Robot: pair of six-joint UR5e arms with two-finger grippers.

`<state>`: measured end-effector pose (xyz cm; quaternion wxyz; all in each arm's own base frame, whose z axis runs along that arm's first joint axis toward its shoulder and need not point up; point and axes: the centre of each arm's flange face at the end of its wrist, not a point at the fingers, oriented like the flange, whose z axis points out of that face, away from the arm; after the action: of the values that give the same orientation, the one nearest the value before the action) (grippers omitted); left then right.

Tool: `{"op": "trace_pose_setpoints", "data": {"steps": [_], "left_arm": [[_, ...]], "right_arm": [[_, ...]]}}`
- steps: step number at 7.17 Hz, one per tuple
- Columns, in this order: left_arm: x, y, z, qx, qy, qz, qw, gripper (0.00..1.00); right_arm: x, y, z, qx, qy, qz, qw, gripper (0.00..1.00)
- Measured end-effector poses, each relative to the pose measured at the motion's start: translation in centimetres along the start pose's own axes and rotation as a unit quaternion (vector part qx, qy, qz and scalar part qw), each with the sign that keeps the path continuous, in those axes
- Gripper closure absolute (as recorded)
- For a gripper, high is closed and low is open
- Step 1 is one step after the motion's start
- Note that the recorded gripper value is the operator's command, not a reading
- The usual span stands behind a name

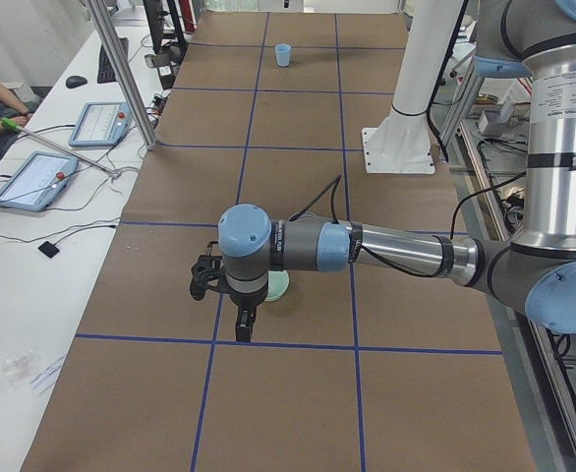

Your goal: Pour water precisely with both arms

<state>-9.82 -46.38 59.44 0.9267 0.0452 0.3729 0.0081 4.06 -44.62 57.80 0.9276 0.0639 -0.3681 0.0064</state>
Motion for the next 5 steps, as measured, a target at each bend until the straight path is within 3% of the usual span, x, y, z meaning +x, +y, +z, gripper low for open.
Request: {"op": "trace_pose_setpoints", "data": {"steps": [5], "left_arm": [[0.71, -0.44, 1.04, -0.034, 0.002, -0.024, 0.9991, 0.01]], "right_arm": [[-0.41, 0.37, 0.89, -0.044, -0.004, 0.015, 0.9989, 0.0]]}}
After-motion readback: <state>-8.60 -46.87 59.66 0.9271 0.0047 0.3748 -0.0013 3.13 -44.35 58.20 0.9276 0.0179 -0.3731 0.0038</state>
